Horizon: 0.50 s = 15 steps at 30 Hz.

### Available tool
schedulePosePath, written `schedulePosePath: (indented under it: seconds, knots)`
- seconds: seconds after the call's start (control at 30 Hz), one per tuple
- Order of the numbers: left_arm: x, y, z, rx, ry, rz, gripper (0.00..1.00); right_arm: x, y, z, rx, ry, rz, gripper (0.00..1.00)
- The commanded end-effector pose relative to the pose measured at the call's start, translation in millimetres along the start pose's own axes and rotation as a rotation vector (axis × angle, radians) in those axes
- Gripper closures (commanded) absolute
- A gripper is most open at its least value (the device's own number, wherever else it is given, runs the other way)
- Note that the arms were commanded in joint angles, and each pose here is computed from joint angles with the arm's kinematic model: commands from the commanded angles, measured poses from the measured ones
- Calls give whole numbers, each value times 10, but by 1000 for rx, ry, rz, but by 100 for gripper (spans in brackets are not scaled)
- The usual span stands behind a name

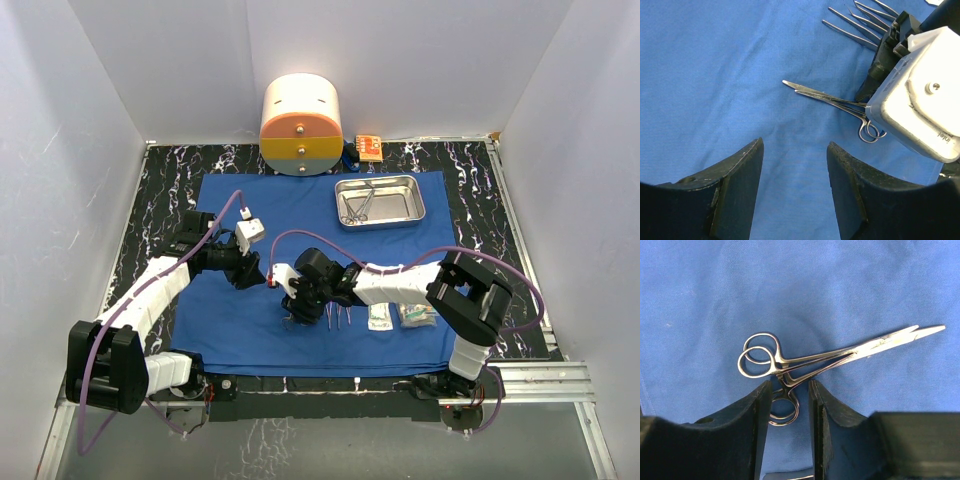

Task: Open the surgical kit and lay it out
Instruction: Adjust the medical item in the surgical kit.

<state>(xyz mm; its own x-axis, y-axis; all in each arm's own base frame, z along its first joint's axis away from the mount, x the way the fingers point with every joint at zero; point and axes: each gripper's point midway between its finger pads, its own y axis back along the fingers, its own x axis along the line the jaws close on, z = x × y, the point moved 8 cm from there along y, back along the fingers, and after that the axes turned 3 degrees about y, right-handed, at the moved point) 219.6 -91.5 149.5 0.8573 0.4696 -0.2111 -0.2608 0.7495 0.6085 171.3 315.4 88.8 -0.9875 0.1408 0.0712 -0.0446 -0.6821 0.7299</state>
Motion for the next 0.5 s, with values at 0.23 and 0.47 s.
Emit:
schedulePosePath:
  seconds: [0.23, 0.47]
  knots:
    - [-5, 14, 29, -28, -31, -15, 48, -21, 120, 240, -65, 14, -21, 59]
    - [9, -56, -75, 29, -73, -33, 49, -57, 246, 382, -106, 39, -69, 57]
